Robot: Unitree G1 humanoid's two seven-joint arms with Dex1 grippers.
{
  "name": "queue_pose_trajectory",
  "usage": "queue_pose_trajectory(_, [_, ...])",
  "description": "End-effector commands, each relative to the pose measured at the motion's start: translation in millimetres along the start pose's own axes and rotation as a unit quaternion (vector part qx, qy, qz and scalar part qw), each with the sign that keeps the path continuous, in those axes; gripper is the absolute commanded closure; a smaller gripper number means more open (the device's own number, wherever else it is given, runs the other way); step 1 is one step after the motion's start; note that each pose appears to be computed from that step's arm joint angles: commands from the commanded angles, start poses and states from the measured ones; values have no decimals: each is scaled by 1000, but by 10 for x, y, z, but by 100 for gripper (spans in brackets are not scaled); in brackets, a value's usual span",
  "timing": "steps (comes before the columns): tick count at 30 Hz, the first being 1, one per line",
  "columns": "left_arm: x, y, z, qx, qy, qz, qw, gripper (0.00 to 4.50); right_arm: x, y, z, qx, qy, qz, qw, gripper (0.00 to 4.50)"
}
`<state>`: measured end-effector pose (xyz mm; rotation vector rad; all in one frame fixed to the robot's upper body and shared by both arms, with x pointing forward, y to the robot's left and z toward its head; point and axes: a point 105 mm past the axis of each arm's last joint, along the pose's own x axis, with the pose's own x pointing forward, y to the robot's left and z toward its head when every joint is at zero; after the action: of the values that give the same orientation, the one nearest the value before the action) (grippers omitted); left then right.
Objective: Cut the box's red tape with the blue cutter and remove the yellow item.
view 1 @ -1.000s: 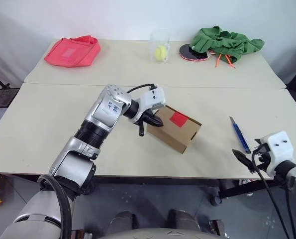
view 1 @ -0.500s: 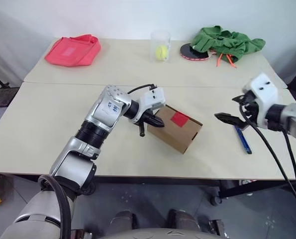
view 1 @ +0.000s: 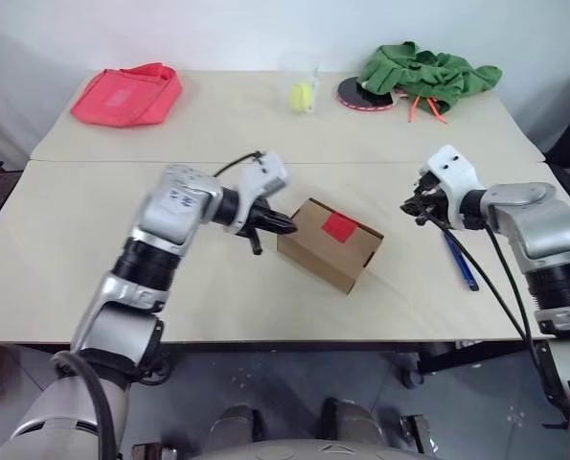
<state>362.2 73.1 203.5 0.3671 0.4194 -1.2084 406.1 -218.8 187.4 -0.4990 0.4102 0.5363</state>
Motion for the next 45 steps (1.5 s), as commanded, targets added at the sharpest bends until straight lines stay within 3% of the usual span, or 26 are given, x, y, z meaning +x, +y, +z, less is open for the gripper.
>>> queue_pose_trajectory(1, [-285, -155, 166, -13, -53, -13, 998, 450, 92, -9, 47, -23, -3, 7, 1000, 448])
queue_pose_trajectory(5, [-408, -390, -33, -52, -29, -44, 997, 450, 209, 74, 35, -26, -2, 32, 999, 448])
queue_pose_trajectory(9, [-257, -529, -436, -84, 27, -28, 996, 450, 284, 156, 39, -68, 0, 52, 996, 448])
queue_pose_trajectory(14, [-29, -609, -579, -119, 30, -21, 992, 450, 282, 292, 63, -57, 3, 82, 995, 448])
queue_pose_trajectory(18, [232, -472, -523, -137, -10, 14, 990, 450, 168, 464, 95, -62, 2, 105, 993, 448])
queue_pose_trajectory(24, [328, -416, -445, -144, -31, 15, 989, 450, -48, 744, 37, -65, 15, 136, 988, 448])
queue_pose_trajectory(33, [349, -348, -476, -115, -13, 2, 993, 450, -298, 1187, 41, -64, 21, 181, 981, 448])
queue_pose_trajectory(45, [473, -287, -413, -77, -7, -31, 997, 450, -348, 1401, 0, -46, 30, 189, 980, 448])
